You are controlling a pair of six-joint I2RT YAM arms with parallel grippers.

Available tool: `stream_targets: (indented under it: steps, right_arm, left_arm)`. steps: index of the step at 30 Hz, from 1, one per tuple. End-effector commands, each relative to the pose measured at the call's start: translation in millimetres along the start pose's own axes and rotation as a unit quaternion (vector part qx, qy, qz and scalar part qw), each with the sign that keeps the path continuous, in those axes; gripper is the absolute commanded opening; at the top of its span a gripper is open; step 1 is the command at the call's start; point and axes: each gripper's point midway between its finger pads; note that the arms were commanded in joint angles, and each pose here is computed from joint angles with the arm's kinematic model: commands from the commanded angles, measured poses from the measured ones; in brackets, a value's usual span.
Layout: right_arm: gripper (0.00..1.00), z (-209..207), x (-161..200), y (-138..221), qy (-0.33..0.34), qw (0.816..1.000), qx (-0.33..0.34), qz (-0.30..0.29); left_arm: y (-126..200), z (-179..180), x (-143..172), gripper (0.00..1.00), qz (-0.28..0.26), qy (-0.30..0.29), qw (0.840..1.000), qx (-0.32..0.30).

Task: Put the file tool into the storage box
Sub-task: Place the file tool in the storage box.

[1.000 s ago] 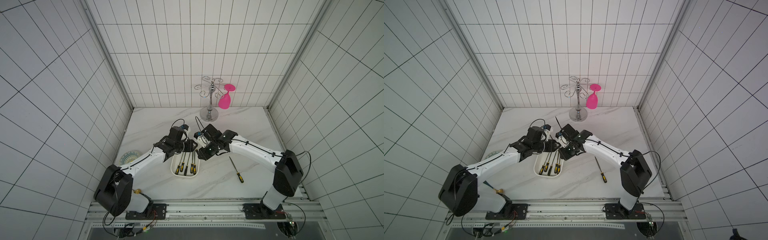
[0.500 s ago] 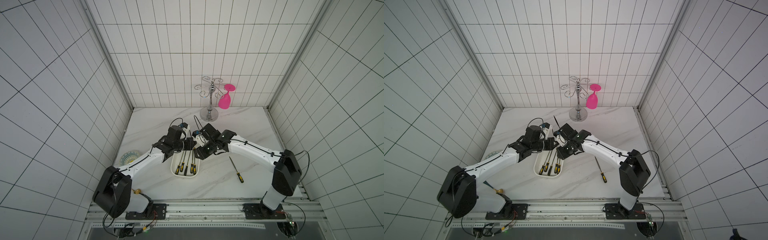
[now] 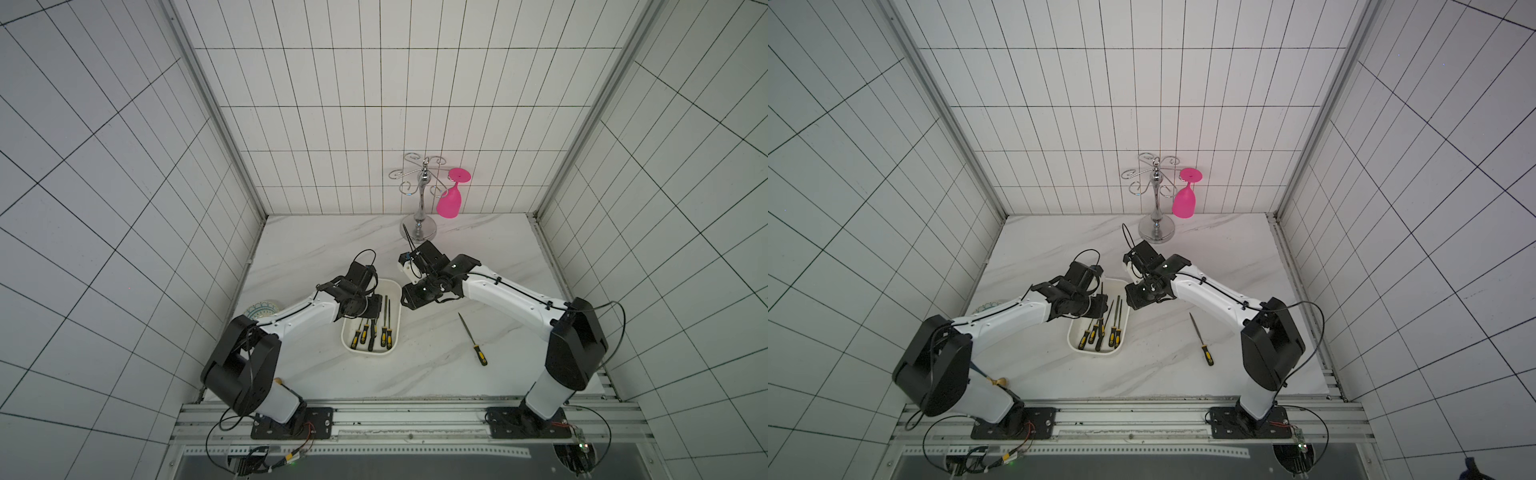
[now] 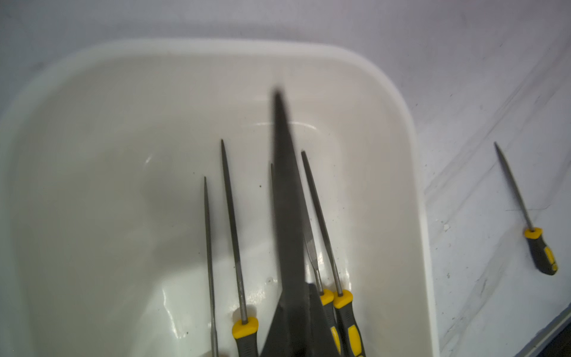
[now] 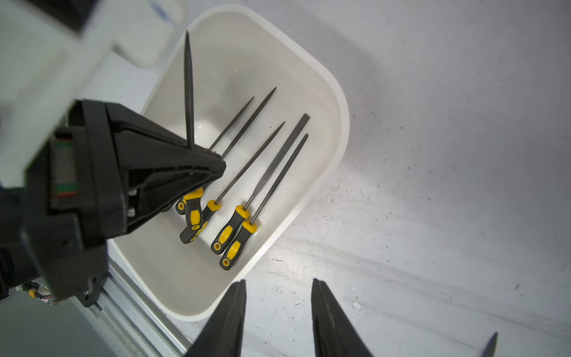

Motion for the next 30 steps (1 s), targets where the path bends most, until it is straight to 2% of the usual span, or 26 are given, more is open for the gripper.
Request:
stream_targets:
  steps: [1, 8, 10, 12, 15, 21, 24, 30]
  right_arm:
    - [0.39, -4, 6, 3, -0.013, 1.0, 0.01, 0.003]
    - [0.4, -15, 12, 3, -0.03, 0.999, 0.023, 0.008]
    - [0.41, -23, 16, 3, -0.045, 0.998, 0.032, 0.008]
    - [0.41, -34, 21, 3, -0.064, 0.997, 0.044, 0.013]
    - [0.42, -55, 34, 3, -0.102, 0.992, 0.075, 0.025]
    - [0.45, -104, 81, 16, -0.189, 0.965, 0.168, 0.064]
    - [0.5, -120, 112, 24, -0.21, 0.949, 0.216, 0.097]
    - [0.52, -124, 172, 17, -0.23, 0.926, 0.242, 0.175]
  left_arm:
    - [-2, -11, -3, 0.0, 0.01, -0.035, 0.999, -0.004]
    - [-6, -8, -1, 0.02, 0.018, -0.033, 0.999, -0.014]
    - [-6, -7, -2, 0.17, 0.017, -0.032, 0.999, -0.018]
    - [-6, -6, -3, 0.37, 0.016, -0.03, 0.999, -0.021]
    - [-8, -4, -4, 0.51, 0.016, -0.028, 0.999, -0.029]
    - [-6, -7, -9, 0.54, 0.007, -0.026, 0.999, -0.025]
    - [-4, -9, -12, 0.54, -0.001, -0.027, 0.999, -0.021]
    - [-4, -10, -12, 0.54, -0.003, -0.025, 1.0, -0.018]
Point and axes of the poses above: each gripper's point midway between its finger pads, its own y axis back along the fingers, its own z axis along the line the jaws close on, x = y × z, and after that the axes turned 9 degrees about y, right-handed
